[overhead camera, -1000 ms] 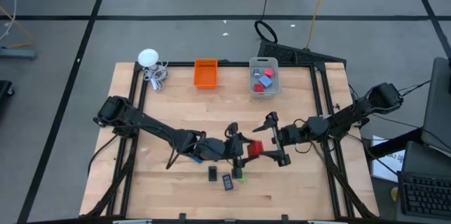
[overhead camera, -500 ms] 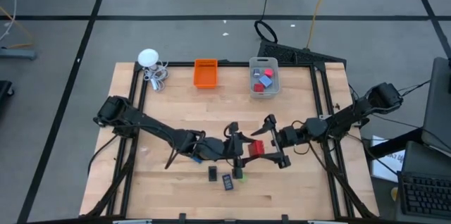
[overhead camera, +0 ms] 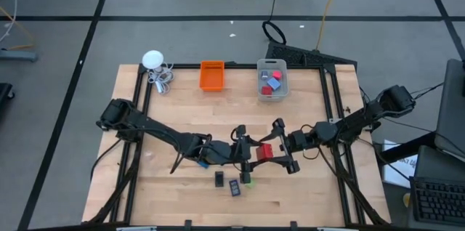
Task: Pick & Place Office items
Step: Put the red charger adapter into the gray bin, then put the green charger adapter into the gray bin
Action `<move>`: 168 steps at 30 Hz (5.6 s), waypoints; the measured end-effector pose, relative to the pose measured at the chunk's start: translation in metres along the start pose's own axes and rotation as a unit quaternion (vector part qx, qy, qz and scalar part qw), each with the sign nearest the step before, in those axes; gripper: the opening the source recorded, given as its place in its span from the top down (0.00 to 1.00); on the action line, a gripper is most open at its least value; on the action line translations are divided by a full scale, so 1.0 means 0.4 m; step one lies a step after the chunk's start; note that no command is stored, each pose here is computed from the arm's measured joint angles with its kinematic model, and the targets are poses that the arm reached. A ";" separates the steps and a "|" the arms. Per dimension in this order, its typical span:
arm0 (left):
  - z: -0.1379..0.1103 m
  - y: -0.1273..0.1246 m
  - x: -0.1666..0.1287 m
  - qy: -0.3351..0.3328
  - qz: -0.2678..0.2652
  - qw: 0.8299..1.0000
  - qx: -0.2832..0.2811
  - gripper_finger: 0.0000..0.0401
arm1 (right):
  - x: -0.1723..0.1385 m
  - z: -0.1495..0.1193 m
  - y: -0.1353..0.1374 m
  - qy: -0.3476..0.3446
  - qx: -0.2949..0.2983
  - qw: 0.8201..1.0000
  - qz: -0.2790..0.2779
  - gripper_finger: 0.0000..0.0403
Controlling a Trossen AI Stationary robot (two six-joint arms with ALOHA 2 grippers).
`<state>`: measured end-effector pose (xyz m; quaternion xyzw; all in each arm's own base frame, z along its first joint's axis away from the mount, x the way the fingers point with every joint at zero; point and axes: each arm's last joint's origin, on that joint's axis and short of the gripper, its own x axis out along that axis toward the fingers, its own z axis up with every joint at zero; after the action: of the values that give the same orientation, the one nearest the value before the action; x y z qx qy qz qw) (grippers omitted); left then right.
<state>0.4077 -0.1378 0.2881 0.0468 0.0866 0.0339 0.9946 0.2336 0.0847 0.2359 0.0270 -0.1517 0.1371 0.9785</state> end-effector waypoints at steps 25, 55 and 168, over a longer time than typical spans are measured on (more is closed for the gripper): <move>0.000 0.004 0.000 0.002 0.017 1.000 -0.020 0.31 | -0.001 0.000 0.009 0.000 0.007 1.000 0.017 0.47; 0.047 0.075 -0.276 0.126 -0.021 0.992 0.009 0.27 | -0.021 0.032 0.006 0.029 0.001 0.999 0.018 0.47; -0.294 0.272 -0.649 -0.061 0.006 0.993 -0.101 0.27 | -0.028 -0.053 -0.190 0.141 0.232 0.962 0.042 0.44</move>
<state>0.1254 -0.0392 0.2275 -0.0516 0.0220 0.0459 0.9974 0.2504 0.0106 0.2116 0.2272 0.0229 0.2115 0.9503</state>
